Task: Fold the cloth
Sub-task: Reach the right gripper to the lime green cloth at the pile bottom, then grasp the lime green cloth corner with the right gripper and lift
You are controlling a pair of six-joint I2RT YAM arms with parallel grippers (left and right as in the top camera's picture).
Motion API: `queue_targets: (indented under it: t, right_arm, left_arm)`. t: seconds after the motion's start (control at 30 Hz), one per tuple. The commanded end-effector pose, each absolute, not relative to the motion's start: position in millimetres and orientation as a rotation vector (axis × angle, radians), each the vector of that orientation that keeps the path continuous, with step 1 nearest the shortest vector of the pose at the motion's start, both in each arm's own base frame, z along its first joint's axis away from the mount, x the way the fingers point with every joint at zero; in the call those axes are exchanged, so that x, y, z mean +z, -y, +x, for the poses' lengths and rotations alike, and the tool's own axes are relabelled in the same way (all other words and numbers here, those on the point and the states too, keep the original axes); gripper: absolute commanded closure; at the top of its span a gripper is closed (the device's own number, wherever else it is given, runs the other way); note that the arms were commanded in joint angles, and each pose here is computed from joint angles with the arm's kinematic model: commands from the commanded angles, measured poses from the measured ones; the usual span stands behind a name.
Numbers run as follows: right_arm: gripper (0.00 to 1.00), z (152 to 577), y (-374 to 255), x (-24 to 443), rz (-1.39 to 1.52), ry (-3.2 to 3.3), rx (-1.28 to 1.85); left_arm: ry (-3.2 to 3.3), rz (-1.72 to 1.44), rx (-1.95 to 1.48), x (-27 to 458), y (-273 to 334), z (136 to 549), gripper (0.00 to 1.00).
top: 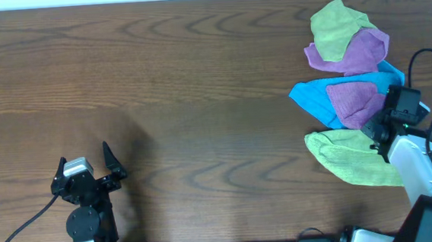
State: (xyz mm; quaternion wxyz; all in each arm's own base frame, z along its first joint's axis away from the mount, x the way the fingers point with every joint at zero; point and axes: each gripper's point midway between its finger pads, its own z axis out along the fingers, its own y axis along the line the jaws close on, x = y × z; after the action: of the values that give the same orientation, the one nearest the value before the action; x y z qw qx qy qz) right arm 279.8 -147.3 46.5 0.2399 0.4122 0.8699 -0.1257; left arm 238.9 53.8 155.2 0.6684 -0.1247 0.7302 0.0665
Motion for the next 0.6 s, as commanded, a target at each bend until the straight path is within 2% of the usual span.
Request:
queue_targets:
  t: [0.0,0.13,0.27,0.47,0.57]
  right_arm:
    - [0.99,288,145,53,1.118,-2.364,-0.293]
    - [0.99,298,136,74,1.090,-2.355,-0.196]
    - [0.99,316,120,124,1.011,-2.319,-0.061]
    - [0.98,345,66,235,0.619,-2.262,0.042]
    - [0.99,352,25,262,0.467,-2.264,0.117]
  left_arm:
    - [-1.707,-0.298,0.201,136,-60,236,0.05]
    - [-1.707,-0.298,0.201,136,-60,236,0.05]
    - [-1.708,-0.298,0.201,136,-60,236,0.05]
    - [-1.708,-0.298,0.201,136,-60,236,0.05]
    - [-1.708,-0.298,0.201,136,-60,236,0.05]
